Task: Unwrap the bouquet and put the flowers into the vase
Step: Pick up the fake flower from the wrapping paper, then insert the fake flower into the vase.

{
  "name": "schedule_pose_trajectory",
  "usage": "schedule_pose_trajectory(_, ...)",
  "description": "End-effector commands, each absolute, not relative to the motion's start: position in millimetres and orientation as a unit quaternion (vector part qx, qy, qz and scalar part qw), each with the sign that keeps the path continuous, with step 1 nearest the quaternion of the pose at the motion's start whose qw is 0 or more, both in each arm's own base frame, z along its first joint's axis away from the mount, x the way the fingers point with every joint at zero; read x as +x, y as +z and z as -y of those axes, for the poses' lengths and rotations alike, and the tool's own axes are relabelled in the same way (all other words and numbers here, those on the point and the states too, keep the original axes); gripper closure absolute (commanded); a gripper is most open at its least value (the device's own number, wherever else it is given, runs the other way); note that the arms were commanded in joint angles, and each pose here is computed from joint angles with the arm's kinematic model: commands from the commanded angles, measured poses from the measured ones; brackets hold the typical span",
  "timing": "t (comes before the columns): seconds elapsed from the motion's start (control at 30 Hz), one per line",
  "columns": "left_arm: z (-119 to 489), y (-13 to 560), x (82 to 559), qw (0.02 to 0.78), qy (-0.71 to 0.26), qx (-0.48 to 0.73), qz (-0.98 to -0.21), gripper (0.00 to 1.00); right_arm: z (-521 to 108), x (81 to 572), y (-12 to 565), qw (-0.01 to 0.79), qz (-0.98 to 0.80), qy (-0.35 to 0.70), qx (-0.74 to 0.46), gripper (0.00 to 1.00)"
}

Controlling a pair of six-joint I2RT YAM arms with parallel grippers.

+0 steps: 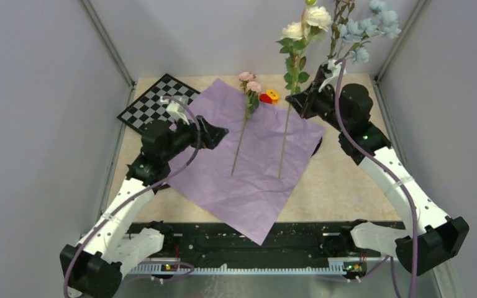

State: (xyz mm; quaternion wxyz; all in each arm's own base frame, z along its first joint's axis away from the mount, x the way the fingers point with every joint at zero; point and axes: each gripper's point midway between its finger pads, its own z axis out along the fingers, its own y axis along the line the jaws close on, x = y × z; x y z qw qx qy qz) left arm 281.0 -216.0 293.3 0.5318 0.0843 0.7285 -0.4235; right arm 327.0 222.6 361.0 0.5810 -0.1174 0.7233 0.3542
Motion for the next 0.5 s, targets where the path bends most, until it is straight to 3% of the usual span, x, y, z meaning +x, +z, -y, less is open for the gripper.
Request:
schedule_pose_trajectory(0.0, 156, 275, 290, 0.513, -0.325, 0.076, -0.791, 0.01, -158, 364, 393, 0.65, -0.716, 0.245, -0.073, 1.0)
schedule_pose_trajectory(0.17, 101, 248, 306, 0.491, -0.228, 0.022, -0.841, 0.01, -103, 399, 433, 0.715, -0.676, 0.175, -0.016, 1.0)
schedule_pose_trajectory(0.3, 87, 237, 316, 0.505, -0.228, -0.008, -0.833, 0.01, -55, 418, 470, 0.777, -0.616, 0.122, 0.041, 1.0)
schedule_pose_trajectory(0.47, 44, 218, 324, 0.509, -0.117, -0.041, -0.852, 0.01, -19, 443, 505, 0.821, -0.562, 0.079, 0.064, 1.0)
